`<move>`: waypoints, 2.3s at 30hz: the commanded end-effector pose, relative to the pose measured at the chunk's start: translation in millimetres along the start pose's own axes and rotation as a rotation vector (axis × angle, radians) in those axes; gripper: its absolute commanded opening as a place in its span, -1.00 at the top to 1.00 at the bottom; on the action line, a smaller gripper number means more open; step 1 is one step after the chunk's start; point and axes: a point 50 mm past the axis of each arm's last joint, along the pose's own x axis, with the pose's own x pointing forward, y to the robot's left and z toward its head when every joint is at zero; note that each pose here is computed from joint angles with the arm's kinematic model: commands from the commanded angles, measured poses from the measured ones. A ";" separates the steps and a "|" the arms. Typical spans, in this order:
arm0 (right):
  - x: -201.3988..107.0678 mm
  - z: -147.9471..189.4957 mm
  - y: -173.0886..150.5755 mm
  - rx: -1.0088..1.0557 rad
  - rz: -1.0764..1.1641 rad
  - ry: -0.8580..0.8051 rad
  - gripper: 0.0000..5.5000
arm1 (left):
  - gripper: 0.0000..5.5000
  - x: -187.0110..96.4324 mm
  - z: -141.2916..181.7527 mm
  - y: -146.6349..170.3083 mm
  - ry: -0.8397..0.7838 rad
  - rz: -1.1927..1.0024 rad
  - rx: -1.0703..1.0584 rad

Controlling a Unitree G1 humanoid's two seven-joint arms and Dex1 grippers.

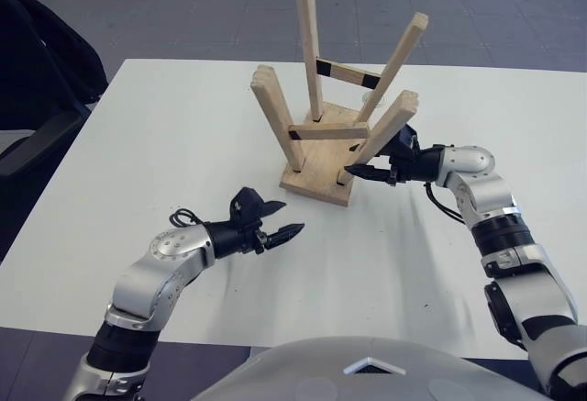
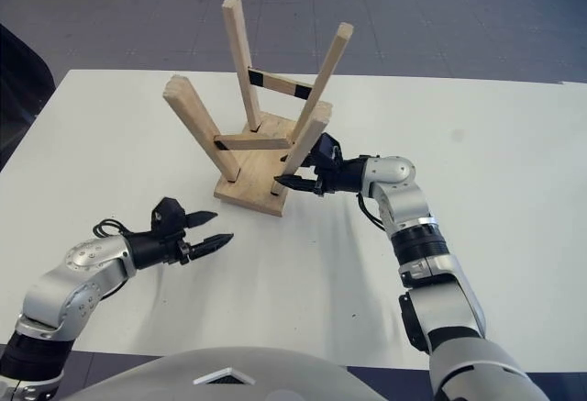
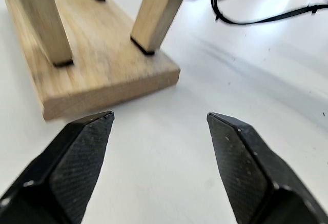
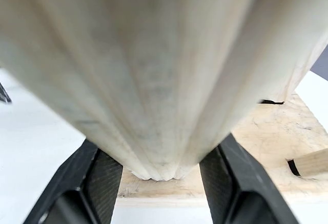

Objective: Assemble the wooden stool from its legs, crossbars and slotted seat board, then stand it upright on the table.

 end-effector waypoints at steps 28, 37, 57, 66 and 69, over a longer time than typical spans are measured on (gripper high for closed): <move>7.6 -24.8 9.1 0.080 -0.034 0.157 0.26 | -0.22 73.0 107.2 2.5 -0.009 0.239 0.648; 7.7 -23.7 14.5 0.147 -0.061 0.007 0.26 | -0.22 71.7 72.6 12.2 0.222 0.241 0.748; -6.3 -28.7 22.7 0.078 -0.085 0.088 0.26 | -0.22 21.0 150.3 -14.7 -0.760 0.348 0.724; -25.5 -28.9 14.7 0.064 -0.060 0.183 0.26 | -0.11 -58.2 145.9 88.6 -0.572 0.925 0.523; -22.2 -23.9 15.5 0.037 -0.030 0.177 0.26 | 0.07 -24.6 71.3 108.6 -0.293 0.798 0.254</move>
